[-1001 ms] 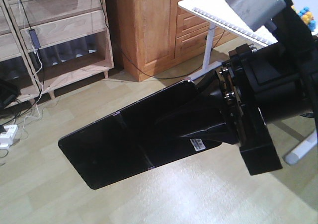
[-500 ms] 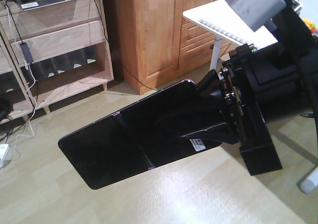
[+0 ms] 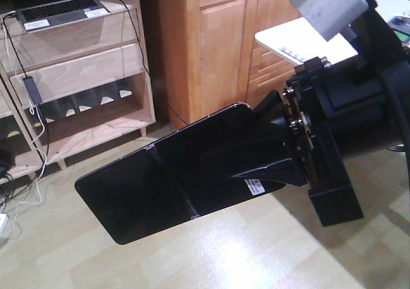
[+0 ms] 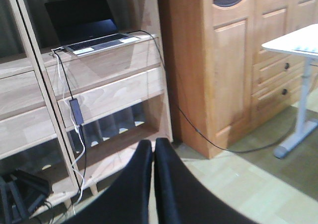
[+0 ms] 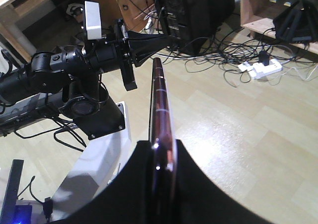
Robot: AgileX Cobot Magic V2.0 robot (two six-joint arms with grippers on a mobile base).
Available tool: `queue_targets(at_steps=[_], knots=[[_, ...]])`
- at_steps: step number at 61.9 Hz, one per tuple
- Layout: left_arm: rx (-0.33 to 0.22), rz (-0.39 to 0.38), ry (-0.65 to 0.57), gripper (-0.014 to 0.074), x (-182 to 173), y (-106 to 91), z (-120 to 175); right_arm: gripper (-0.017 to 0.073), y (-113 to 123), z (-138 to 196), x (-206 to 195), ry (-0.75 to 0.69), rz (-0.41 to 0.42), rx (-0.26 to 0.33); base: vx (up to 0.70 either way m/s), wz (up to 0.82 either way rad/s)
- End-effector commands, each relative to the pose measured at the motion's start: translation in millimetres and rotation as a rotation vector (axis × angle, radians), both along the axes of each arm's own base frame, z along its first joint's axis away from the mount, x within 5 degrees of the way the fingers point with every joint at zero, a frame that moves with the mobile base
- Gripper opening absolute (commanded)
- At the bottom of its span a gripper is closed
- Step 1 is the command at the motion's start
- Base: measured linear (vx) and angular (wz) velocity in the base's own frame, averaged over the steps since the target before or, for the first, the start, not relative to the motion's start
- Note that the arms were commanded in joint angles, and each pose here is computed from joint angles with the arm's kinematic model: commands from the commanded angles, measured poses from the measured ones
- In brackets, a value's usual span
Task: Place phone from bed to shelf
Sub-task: 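Carry the phone in the right gripper toward the wooden shelf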
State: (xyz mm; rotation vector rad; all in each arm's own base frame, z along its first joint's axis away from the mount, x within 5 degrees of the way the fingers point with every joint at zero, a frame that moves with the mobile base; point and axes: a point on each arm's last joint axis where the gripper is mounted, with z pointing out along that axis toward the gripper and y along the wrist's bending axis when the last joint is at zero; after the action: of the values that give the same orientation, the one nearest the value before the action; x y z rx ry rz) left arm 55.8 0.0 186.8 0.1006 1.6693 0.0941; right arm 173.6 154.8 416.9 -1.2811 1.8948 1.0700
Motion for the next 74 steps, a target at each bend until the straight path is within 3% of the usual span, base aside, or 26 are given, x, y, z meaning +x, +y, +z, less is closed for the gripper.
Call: queue_targets(at_steps=[1,74], knots=[[-0.015,-0.004,-0.105,0.0001,-0.9,-0.2,15.1,-0.0002,-1.1,17.2,-11.8,-0.007,0.035,0.08,0.38,0.12],[-0.015,-0.004,-0.105,0.0001,-0.9,-0.2,15.1,-0.0002,-1.1,17.2,-11.8,-0.007,0.035,0.08,0.38,0.11]])
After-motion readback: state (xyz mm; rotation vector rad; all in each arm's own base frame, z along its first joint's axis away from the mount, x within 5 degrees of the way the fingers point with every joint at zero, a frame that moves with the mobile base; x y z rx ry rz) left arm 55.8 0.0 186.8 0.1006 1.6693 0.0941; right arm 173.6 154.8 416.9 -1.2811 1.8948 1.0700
